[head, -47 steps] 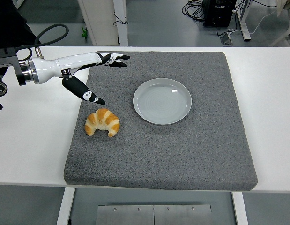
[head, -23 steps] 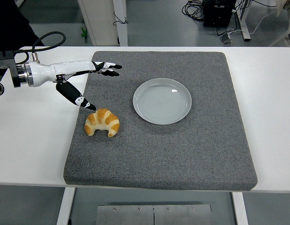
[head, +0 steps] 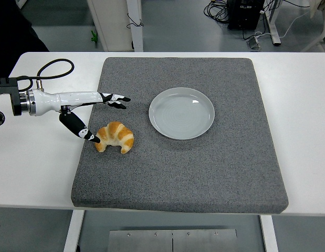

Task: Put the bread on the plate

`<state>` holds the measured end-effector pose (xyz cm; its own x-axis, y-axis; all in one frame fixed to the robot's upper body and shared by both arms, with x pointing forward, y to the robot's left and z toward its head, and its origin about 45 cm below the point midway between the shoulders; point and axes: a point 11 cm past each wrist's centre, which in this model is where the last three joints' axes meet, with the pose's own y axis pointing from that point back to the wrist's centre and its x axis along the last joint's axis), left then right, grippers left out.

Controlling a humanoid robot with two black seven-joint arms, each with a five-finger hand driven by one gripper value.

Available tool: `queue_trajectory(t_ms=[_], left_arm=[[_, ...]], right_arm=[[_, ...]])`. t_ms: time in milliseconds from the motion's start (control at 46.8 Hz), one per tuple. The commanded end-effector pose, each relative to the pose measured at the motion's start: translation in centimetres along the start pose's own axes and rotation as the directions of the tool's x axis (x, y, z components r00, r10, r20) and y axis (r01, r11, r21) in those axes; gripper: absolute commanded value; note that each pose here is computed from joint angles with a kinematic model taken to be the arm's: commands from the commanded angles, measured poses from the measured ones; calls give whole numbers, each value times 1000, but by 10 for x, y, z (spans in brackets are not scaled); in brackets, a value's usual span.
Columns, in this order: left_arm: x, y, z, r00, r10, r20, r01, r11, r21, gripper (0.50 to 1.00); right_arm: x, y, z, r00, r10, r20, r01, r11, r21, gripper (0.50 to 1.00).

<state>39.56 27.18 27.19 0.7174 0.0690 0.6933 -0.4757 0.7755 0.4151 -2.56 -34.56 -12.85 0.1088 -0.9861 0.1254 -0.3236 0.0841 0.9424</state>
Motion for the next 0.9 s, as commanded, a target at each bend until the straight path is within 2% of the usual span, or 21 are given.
queue_trajectory(t_ms=[0,641,876], left_arm=[[-1,-2,-1,1000,3,11,-3,1000,3,915],[-32,-17,-12,985,89,148,-92,996,18,905],[-36,-20,-12,977,121,177,-125,992,9,881]], right_arm=[[0,0,0,1000,0,0,0,1000,0,1000],[0,0,0,1000,0,0,0,1000,0,1000],[0,0,0,1000,0,1,0,1000,0,1000]])
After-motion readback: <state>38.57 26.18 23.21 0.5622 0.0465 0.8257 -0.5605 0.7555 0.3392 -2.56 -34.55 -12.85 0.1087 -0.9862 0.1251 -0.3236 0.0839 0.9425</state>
